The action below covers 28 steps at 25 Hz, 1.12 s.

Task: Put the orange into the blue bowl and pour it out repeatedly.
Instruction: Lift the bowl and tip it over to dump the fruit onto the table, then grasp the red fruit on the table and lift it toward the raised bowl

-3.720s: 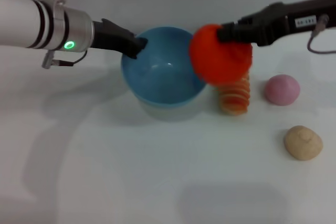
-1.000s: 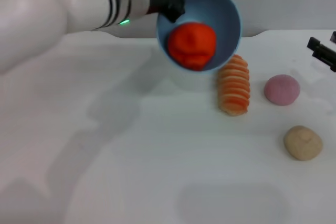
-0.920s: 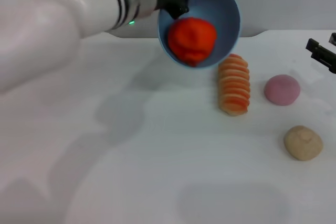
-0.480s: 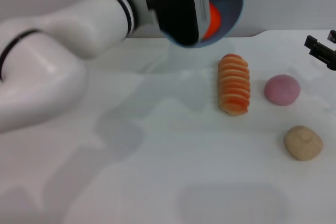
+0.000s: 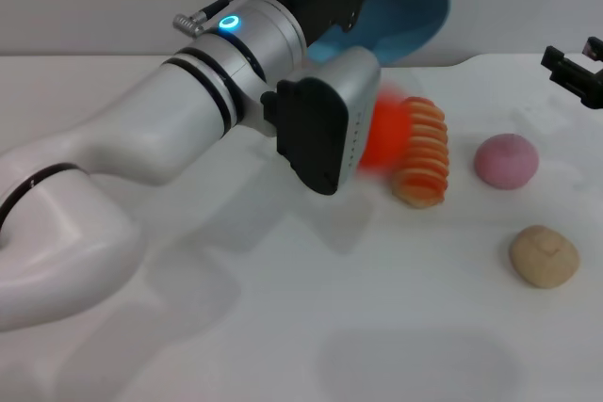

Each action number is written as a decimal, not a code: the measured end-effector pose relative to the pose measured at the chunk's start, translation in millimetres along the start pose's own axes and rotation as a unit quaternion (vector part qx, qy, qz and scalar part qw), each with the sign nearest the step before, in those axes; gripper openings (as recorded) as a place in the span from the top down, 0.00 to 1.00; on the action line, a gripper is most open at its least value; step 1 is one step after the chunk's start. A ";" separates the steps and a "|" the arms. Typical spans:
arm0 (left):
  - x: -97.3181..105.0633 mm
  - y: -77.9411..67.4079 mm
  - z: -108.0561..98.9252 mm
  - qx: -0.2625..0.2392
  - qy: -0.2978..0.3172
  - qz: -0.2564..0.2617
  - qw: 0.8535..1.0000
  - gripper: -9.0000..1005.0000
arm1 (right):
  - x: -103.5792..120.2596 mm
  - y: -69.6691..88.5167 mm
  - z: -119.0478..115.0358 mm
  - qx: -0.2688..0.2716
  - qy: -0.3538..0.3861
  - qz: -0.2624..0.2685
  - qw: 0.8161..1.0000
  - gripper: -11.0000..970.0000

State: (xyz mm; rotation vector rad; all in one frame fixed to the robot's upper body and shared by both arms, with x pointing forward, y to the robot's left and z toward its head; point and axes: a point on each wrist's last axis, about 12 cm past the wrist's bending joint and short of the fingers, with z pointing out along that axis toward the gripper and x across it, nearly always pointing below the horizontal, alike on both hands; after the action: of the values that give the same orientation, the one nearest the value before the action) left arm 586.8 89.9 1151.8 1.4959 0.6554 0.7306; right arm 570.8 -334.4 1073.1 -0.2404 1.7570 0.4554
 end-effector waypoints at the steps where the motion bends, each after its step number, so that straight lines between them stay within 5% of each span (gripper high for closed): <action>1: -0.1 -1.0 -1.7 -0.004 0.000 0.004 1.000 0.99 | -0.9 0.3 1.0 -0.001 -0.001 -0.001 1.000 0.29; 5: 5.0 -0.5 -1.5 -0.007 0.019 -0.052 0.998 0.99 | -2.9 1.0 3.5 -0.002 -0.002 0.002 1.000 0.29; 7: 15.3 3.3 1.5 -0.006 0.046 -0.133 0.990 0.99 | -3.3 1.8 4.6 -0.005 -0.001 0.016 1.000 0.29; 9: 31.1 8.6 5.5 -0.004 0.080 -0.244 0.967 0.99 | -3.5 2.5 5.7 -0.015 0.017 0.055 0.998 0.29; 13: 59.8 11.1 11.5 0.013 0.122 -0.434 0.893 0.99 | -8.1 5.4 7.1 -0.039 0.060 0.059 0.996 0.29; 15: 75.1 8.6 13.9 0.032 0.135 -0.521 0.842 0.99 | -14.3 10.0 8.0 -0.059 0.095 0.063 0.992 0.29; 18: 90.0 0.4 16.4 0.078 0.147 -0.602 0.781 0.99 | -29.3 20.9 8.6 -0.102 0.143 0.076 0.982 0.29; 23: 104.4 -5.6 18.3 0.142 0.188 -0.674 0.700 0.99 | -57.6 42.4 8.2 -0.167 0.223 0.074 0.958 0.29; 28: 115.9 -9.9 12.5 0.183 0.249 -0.698 0.646 0.99 | -67.8 64.2 18.1 -0.216 0.291 0.072 0.929 0.29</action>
State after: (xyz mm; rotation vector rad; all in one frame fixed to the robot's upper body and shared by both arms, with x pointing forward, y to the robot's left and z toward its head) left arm 670.2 171.8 1148.5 0.6394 2.1236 -0.2999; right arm 577.3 -274.4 1146.6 -0.6103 2.2452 0.9552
